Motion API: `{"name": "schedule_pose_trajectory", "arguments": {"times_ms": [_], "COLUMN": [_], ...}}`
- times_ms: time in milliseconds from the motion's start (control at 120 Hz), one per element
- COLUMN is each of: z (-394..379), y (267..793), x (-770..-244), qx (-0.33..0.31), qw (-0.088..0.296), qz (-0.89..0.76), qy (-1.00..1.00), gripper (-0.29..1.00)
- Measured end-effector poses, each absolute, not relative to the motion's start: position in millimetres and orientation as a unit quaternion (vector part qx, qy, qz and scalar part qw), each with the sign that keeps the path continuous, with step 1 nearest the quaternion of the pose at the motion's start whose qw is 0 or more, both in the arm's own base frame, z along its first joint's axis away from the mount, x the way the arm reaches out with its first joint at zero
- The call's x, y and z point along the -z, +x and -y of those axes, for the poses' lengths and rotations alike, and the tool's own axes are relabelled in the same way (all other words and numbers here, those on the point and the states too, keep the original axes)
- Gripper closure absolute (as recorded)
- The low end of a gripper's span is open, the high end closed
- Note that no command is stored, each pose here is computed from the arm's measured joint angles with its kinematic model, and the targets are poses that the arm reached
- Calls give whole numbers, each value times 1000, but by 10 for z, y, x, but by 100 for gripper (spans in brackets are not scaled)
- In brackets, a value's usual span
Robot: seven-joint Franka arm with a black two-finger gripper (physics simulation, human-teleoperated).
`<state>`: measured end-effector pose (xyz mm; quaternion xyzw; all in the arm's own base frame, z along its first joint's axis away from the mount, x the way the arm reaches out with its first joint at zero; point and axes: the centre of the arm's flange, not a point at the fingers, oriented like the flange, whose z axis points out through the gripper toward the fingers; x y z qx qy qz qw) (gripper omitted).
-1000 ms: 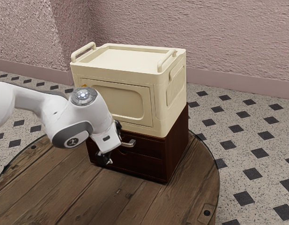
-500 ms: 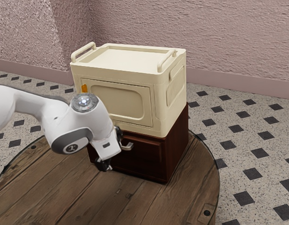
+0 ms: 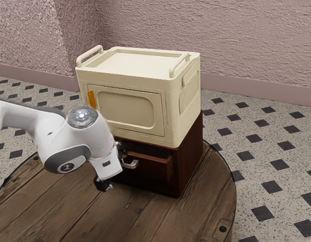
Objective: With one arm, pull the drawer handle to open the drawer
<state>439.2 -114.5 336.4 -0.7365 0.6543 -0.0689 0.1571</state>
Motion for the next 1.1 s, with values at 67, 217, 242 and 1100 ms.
{"name": "schedule_pose_trajectory", "arguments": {"times_ms": [67,217,242,1100], "z": [1146,1215,1221,1187], "y": [4310,4162,4140,3601], "x": [-3360,-3341,-3346,-3409], "qx": [68,71,72,38], "qw": [157,145,145,75], "qz": [-656,-663,-664,-628], "qy": [-735,-731,-730,-774], "gripper": [1,0,0,1]}}
